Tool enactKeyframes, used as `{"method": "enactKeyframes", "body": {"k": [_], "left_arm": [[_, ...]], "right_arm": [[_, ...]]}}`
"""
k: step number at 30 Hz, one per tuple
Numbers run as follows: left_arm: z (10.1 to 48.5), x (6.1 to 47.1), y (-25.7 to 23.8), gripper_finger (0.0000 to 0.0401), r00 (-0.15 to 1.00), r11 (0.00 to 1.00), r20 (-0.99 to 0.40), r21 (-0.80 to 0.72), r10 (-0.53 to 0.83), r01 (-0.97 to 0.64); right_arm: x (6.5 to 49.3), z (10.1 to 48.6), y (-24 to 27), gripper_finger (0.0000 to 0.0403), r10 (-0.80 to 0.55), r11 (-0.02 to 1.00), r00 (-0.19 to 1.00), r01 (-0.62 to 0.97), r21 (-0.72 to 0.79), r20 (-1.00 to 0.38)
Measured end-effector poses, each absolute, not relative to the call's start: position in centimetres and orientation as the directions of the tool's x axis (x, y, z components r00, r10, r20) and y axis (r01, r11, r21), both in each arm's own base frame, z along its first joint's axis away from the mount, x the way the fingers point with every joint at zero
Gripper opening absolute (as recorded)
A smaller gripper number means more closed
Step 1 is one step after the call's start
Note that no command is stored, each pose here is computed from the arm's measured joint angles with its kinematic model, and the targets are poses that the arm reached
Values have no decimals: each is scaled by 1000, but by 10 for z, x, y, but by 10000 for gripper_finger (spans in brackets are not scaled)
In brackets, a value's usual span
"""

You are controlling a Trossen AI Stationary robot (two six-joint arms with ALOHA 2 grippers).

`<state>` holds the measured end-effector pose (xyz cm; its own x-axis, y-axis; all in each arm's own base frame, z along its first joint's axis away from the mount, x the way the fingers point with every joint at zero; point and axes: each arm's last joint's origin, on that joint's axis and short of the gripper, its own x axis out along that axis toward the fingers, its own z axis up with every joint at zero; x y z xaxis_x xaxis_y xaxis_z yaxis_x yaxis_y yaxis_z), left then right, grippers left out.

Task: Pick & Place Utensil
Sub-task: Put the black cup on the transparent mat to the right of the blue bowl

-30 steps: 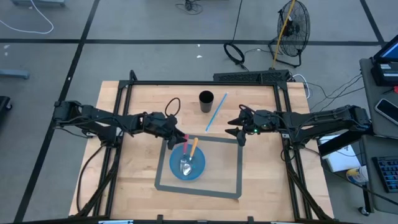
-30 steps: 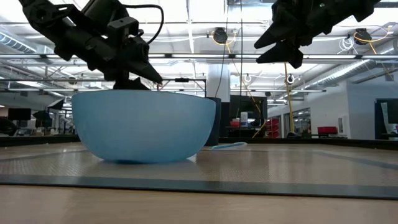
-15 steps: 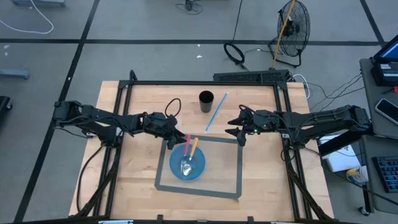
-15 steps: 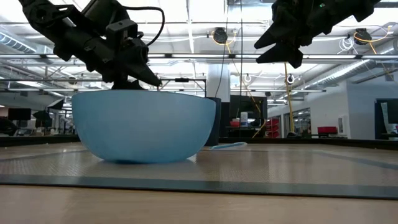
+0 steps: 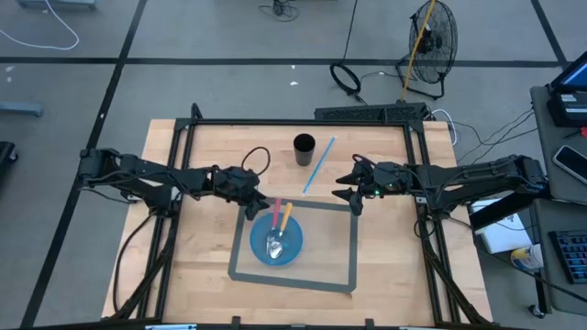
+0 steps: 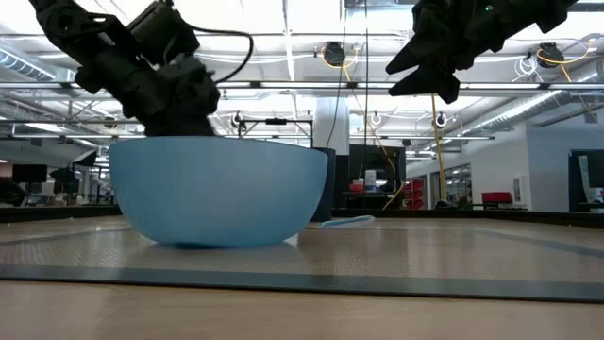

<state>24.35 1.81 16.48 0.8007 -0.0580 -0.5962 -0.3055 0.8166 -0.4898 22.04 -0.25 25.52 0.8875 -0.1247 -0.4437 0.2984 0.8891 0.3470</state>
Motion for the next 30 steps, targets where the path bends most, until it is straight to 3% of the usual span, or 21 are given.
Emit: {"method": "enactKeyframes", "body": {"k": [5,11,15,21,27,30], "left_arm": [[156,236,23,214,728,814,-684,-448,-46,-369],[160,231,27,205,722,826,-691,-417,-18,-379],[169,226,31,154,733,841,-680,-380,28,-385],[169,211,29,21,661,874,-750,-308,20,-376],[158,203,19,8,545,897,-838,-248,-10,-366],[158,204,16,4,546,907,-838,-230,-1,-353]], "right_arm": [[220,255,-2,210,-124,886,887,301,354,-444],[220,255,-2,210,-124,886,887,301,354,-444],[220,255,-2,210,-124,886,887,301,354,-444],[220,255,-2,210,-124,887,887,300,352,-445],[220,255,-3,210,-127,893,887,298,338,-445],[220,255,-3,210,-128,894,887,297,336,-444]]}}
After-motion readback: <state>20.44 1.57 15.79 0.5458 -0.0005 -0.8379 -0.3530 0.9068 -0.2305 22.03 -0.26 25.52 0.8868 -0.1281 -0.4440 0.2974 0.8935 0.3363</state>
